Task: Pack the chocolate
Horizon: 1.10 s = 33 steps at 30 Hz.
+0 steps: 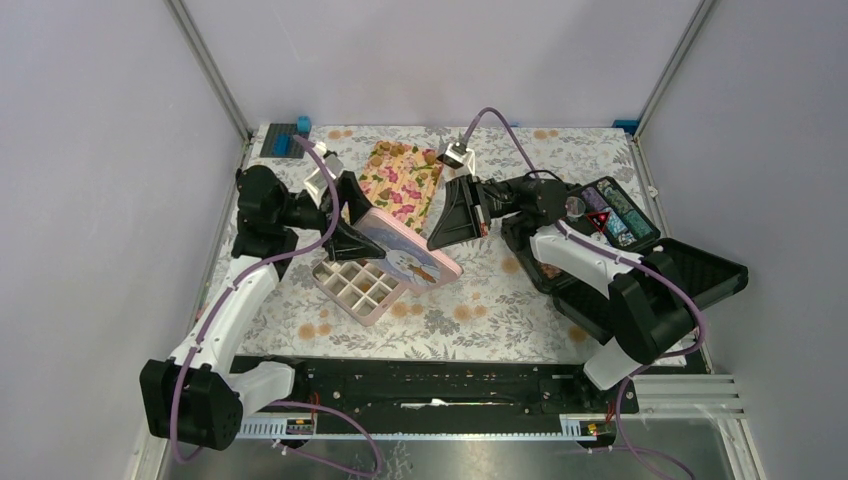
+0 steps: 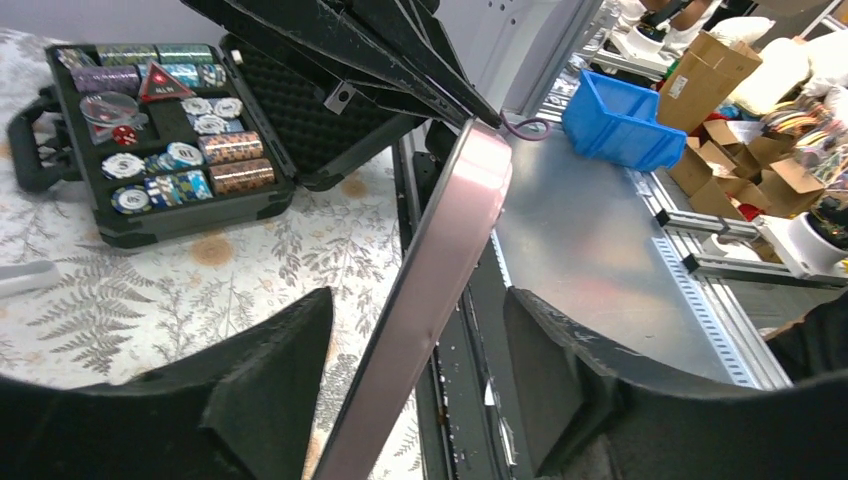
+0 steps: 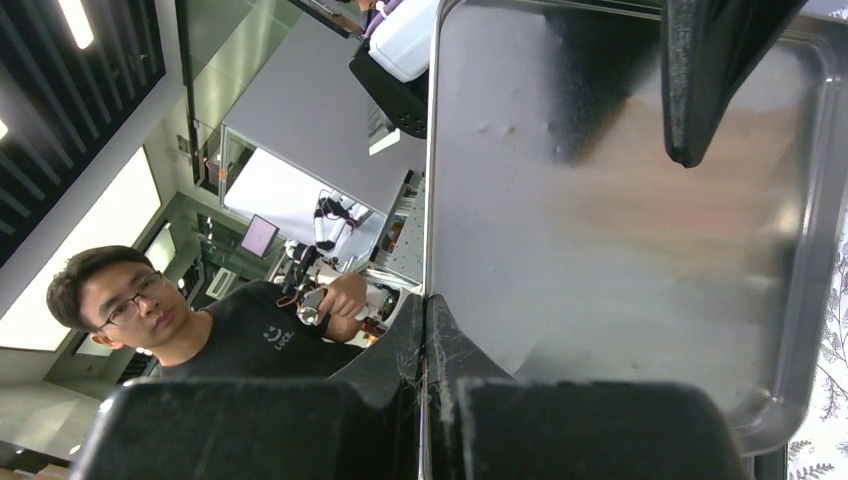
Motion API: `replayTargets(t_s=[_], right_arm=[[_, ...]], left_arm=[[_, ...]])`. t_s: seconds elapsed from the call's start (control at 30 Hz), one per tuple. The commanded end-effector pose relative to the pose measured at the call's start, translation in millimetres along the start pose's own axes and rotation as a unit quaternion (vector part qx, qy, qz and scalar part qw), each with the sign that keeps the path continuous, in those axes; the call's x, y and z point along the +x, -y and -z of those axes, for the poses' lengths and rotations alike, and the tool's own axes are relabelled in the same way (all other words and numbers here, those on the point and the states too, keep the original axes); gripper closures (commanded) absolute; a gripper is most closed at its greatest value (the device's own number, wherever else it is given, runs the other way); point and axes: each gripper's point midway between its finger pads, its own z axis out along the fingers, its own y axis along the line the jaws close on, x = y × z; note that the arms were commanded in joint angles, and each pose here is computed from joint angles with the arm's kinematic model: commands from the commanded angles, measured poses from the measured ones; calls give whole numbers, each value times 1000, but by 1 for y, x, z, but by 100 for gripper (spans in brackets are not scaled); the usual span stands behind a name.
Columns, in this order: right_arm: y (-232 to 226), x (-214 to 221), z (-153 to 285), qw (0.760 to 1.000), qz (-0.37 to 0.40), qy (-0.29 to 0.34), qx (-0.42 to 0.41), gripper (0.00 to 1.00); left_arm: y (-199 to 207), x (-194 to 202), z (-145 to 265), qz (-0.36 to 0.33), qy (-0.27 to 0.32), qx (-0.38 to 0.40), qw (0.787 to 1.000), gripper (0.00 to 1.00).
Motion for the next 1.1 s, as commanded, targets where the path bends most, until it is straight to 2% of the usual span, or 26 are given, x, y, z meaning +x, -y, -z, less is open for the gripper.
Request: replayTargets(t_s=[0.0,0.17,0.23,0.3,0.43,0.47,0.5,0.57,0.6,0.63,0.7,0.8,0.87,0.97,1.0,1.03,1.07], right_arm=[[-39,-1,4,991,131,-2,-30,100],[-30,-6,4,993,111,3,-28,100],[-26,-8,4,994,102,6,-28,100],[-23,-10,4,995,94,7,-28,100],[-17,-15,4,996,79,15,-27,99],[-15,-15,5,997,74,17,-25,92],[-15,-16,6,997,73,18,-25,74],[-11,-17,9,998,65,17,-18,31],[-8,-18,12,998,60,16,-13,15],[-6,-20,16,998,55,19,-8,4],[1,-29,32,998,39,38,10,1],[18,-54,74,993,-10,109,48,1],[35,-64,107,981,-39,173,77,0],[64,-73,153,949,-61,267,157,0],[77,-75,167,933,-50,291,207,0],[98,-75,183,904,-59,315,283,0],[115,-71,201,865,-59,324,378,0]], left_arm=[[20,1,5,-50,-26,42,998,38],[21,-2,5,-56,-22,34,998,44],[21,-2,5,-56,-20,32,998,54],[21,-2,5,-55,-17,26,998,74],[20,-2,6,-54,-12,18,998,100],[19,-3,6,-53,-11,15,998,100],[18,-3,6,-52,-10,13,998,100],[16,-4,7,-47,-7,8,999,100],[15,-5,7,-44,-6,4,999,100],[14,-5,8,-38,-3,0,999,100],[9,-8,9,-21,3,-12,1000,100],[3,-14,10,10,14,-36,999,100],[-4,-16,12,37,24,-60,997,100],[-23,-6,18,82,31,-116,989,100],[-37,-2,23,100,36,-155,982,100],[-47,3,27,122,40,-183,975,100],[-57,6,34,150,47,-208,965,100]])
